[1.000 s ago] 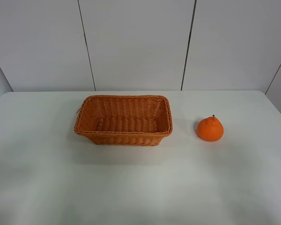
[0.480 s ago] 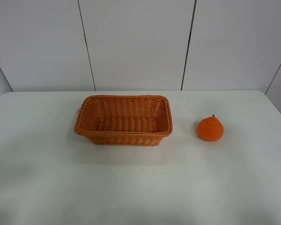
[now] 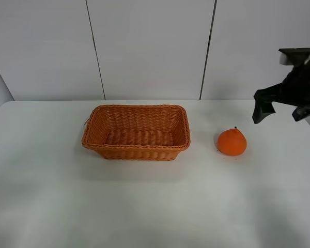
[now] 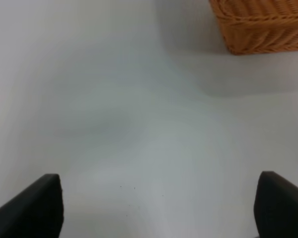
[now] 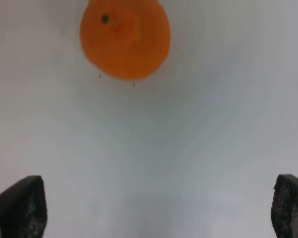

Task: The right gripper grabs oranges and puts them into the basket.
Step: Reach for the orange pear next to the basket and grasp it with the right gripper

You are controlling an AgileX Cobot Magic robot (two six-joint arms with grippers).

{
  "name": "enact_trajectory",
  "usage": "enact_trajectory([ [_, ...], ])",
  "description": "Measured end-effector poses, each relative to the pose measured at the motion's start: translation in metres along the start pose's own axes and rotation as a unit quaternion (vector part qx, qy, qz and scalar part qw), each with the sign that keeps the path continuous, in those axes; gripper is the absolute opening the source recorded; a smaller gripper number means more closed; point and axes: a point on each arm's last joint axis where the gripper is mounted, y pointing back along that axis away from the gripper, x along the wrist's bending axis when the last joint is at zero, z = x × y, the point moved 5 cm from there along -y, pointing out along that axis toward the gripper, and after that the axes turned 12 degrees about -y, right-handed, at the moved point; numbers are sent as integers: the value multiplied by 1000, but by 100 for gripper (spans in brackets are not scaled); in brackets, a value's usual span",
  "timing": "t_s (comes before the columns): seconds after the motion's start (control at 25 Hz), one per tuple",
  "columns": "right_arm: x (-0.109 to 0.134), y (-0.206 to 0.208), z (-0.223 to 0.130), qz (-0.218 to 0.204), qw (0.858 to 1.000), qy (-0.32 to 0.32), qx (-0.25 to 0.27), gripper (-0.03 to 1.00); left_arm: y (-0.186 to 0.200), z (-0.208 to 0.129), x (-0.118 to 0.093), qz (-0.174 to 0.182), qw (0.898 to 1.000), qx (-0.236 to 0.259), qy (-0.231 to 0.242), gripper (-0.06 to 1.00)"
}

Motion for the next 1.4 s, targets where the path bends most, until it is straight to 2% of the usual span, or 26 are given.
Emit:
enact_trajectory([
  [0.16,10,-33,35,3,1000,2,25,69,0,0,0,0,1000,0,0,88],
  [0.32,17,-53,51,9,999,7,34,69,0,0,0,0,1000,0,0,88],
  [0.64,38,-72,51,7,998,45,36,69,0,0,0,0,1000,0,0,88],
  [0.92,34,-98,49,-6,998,38,59,69,0,0,0,0,1000,0,0,88],
  [1.4,29,-183,30,-22,990,38,134,69,0,0,0,0,1000,0,0,88],
])
